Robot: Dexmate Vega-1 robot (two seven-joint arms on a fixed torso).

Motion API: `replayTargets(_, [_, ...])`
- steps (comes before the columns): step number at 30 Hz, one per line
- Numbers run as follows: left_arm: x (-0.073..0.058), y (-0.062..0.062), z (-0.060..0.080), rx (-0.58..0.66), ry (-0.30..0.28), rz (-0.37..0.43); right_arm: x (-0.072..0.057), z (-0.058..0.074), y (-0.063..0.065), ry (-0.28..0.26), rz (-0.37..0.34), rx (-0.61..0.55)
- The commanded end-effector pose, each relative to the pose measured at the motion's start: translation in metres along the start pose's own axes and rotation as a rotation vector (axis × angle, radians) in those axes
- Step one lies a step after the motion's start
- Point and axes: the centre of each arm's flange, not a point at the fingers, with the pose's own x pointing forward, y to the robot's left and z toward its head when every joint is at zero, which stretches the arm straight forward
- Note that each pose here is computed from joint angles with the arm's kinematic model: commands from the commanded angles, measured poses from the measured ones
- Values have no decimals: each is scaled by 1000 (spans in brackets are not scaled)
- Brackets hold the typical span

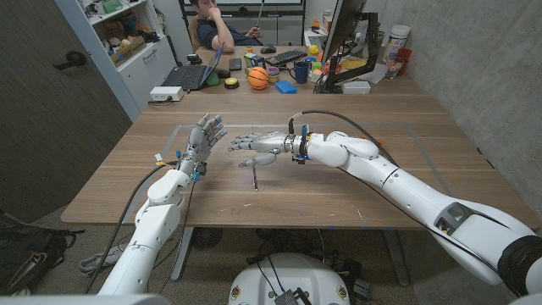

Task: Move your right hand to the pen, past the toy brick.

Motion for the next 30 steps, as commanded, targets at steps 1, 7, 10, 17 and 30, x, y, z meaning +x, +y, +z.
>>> replayTargets(1, [-1,3,0,-1,-2,-3,9,1,5,23,68,-30])
replayTargets(7, [-1,5,0,-1,-2,-3,16,0,7,30,92,-34])
replayTargets(10, [-1,5,0,-3,0,-3,18,0,7,33,97,-36])
replayTargets(17, [0,7,-1,-4,1,-5,21,-1,8,42,125,-37])
replayTargets(30, [2,9,-2,-4,6,-6,22,-1,9,40,129,-30])
